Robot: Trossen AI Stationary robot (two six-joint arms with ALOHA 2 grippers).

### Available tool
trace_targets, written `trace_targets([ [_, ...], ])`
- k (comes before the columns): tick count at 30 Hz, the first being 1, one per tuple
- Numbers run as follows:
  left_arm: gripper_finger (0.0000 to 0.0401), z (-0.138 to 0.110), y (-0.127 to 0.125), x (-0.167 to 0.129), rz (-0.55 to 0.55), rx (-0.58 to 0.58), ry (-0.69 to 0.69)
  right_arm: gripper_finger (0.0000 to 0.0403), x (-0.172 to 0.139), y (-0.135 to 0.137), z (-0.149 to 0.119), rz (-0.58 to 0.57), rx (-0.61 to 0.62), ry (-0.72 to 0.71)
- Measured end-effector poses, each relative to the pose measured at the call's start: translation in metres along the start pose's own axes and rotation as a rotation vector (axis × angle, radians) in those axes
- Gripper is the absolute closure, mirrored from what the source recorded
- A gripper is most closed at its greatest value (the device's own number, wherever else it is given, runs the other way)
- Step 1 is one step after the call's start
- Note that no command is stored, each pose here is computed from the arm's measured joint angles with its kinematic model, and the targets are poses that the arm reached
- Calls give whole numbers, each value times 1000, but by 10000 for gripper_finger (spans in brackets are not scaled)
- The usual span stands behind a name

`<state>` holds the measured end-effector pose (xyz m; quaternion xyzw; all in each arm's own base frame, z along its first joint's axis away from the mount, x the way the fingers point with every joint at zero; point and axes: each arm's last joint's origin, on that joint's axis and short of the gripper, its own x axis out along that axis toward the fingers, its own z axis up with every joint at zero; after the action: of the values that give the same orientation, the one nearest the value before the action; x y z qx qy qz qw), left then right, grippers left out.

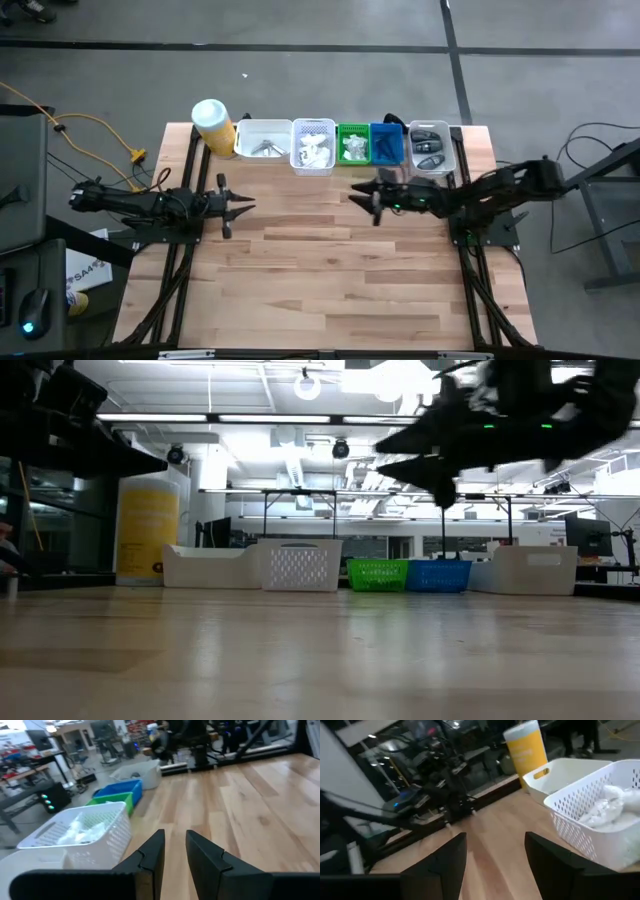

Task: Pick & Place Travel size toiletries
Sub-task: Return to Home Position

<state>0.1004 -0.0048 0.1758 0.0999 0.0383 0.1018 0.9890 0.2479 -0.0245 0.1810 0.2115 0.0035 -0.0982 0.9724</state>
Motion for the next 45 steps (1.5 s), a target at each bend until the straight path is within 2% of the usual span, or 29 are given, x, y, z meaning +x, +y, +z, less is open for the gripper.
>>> trace_targets([
  [5, 324, 1, 5, -4, 75, -6, -18, 210, -42, -5, -6, 48, 3, -81],
  [10, 324, 1, 12, -7, 120, -27, -13, 210, -71, -12, -10, 42, 7, -121],
  [14, 324, -1, 13, -6, 83, -48, -8, 210, -87, -17, -17, 30, 3, -135],
  [18, 324, -2, 15, -5, 60, -48, 1, 210, -90, -20, -24, 4, 3, -70],
  [27, 324, -4, 20, -5, 110, -52, 12, 210, -90, -28, -36, -105, -69, 43],
  [45, 324, -4, 20, -4, 115, -49, 13, 210, -90, -28, -37, -95, -54, 54],
])
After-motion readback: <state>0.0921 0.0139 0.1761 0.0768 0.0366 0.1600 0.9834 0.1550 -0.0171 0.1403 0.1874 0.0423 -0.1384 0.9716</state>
